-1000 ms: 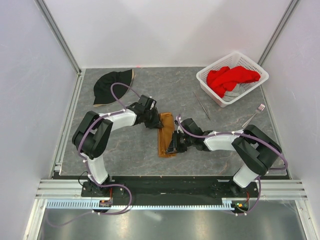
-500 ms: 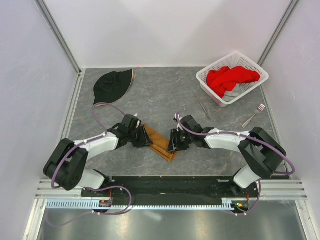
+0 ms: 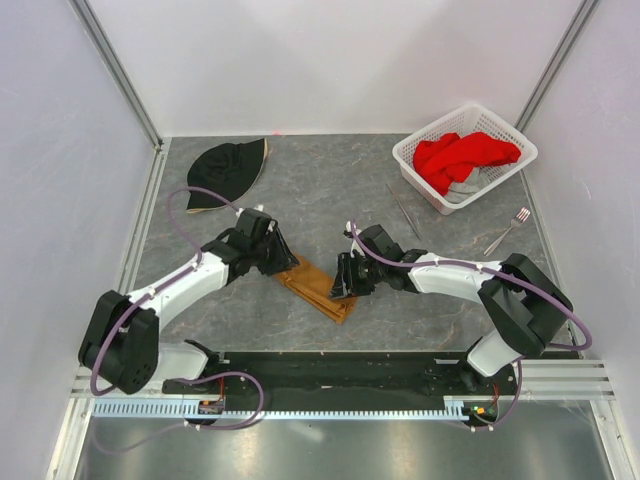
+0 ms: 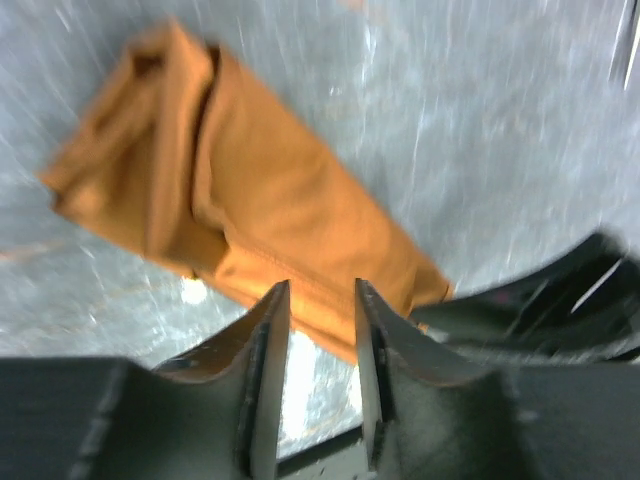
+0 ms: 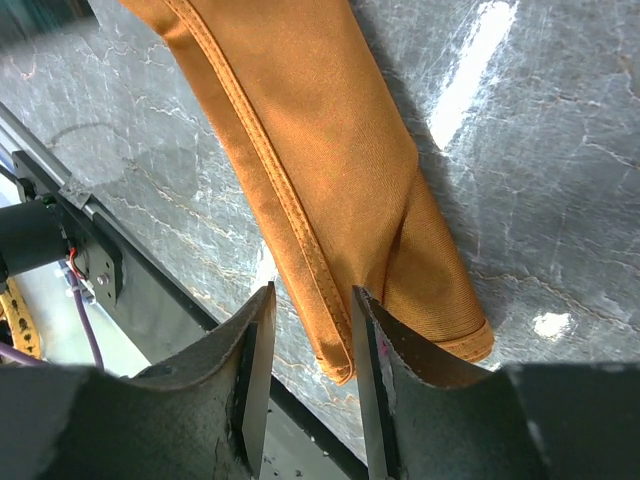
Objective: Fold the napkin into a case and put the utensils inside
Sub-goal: Rotate the smaller rectangle-folded napkin at the center of the board, then grasp the top corner of the smaller rectangle folded napkin at the center of the board.
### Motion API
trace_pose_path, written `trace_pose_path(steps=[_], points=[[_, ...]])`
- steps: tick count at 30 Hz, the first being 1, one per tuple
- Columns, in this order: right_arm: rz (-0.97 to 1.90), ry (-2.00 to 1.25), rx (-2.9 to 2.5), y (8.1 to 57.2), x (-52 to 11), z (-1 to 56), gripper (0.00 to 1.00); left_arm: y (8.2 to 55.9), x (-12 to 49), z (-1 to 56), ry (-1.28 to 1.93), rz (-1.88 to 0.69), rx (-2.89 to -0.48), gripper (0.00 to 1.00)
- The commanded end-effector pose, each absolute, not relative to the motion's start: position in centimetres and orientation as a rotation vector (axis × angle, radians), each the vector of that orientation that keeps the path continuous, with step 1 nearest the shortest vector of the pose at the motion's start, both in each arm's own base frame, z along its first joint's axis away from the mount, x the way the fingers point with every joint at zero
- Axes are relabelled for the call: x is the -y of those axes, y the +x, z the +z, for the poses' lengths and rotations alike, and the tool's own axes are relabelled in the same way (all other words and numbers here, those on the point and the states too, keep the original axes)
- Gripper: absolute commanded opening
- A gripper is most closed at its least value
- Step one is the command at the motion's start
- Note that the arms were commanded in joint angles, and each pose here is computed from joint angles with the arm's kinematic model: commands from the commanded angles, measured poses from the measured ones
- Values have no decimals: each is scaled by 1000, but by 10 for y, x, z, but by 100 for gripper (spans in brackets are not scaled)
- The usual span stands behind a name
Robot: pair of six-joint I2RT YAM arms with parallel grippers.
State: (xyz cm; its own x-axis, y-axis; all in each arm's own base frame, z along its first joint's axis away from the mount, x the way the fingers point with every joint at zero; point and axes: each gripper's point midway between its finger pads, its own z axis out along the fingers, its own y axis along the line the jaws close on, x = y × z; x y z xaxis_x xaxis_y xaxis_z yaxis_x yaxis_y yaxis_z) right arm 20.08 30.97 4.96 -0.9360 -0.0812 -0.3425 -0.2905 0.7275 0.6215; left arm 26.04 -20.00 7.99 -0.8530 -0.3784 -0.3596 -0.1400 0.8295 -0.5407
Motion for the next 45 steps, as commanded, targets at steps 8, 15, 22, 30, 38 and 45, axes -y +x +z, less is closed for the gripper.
trace_pose_path(steps=[8,15,22,30,38,45], points=[[1066,-307,-2629,192,-310,41,41,293,177,54,-423,-455,-2610,22],[1038,-306,-2645,182,-298,25,41,303,170,64,-393,-453,-2556,20],[1034,-407,-2522,207,-317,63,44,297,182,126,-335,-626,-2444,41],[966,-607,-2348,260,-384,100,64,267,110,138,-603,-331,-2365,42],[858,-686,-2315,276,-441,90,73,241,72,127,-759,-191,-2398,44],[834,-701,-2310,283,-455,83,67,232,77,122,-762,-264,-2415,43]])
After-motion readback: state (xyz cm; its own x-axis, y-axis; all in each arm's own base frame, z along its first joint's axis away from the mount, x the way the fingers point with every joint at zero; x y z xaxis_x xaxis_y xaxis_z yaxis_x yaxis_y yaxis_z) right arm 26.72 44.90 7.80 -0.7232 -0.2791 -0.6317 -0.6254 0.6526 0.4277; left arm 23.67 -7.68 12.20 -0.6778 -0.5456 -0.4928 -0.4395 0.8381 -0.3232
